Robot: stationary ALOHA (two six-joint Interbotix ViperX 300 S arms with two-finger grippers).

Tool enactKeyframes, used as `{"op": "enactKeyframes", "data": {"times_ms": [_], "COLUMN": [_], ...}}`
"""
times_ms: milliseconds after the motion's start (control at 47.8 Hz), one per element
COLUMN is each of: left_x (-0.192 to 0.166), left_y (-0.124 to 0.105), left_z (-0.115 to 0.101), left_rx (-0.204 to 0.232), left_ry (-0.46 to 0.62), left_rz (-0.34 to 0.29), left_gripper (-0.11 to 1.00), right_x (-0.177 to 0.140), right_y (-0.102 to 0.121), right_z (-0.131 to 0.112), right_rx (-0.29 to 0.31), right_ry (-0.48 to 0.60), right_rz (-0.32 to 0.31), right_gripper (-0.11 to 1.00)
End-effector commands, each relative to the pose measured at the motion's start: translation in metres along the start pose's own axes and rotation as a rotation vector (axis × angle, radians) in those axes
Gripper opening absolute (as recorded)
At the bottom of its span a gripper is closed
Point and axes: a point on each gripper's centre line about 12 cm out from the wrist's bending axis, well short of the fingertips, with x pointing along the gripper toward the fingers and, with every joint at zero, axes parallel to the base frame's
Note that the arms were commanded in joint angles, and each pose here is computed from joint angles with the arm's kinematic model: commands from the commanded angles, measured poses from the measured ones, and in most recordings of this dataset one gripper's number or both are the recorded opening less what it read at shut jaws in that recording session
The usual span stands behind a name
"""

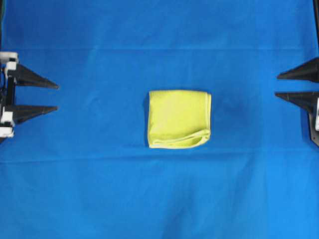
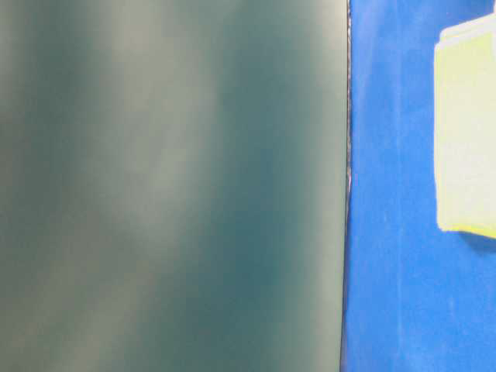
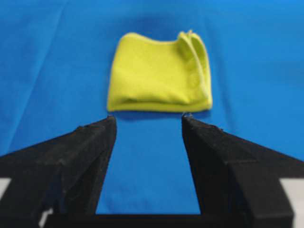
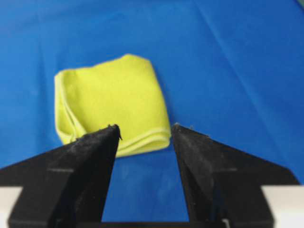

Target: Fold the yellow towel.

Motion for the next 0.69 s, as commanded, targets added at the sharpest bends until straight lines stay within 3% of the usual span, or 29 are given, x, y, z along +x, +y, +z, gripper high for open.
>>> {"op": "enactKeyframes", "data": {"times_ms": [0,669], "left_x": [-0.0063,-0.0092], "left_y": [0.0024,0.0028], "left_z": [-0.0028,-0.0054], "left_rx": [-0.004,-0.006], "left_ry": [-0.026,-0.033], "left_rz": [0.016,0.019], "left_gripper": [0.55,0.55], "right_x": [0.0014,0.0059], "right_y": [0.0008,-0.0033], "right_z": [-0.0028,-0.0083], "right_rx": [-0.001,0.011], "right_ry": [-0.021,-0.013], "right_rz": [0.018,-0.001], "right_gripper": [0.54,0.54]}}
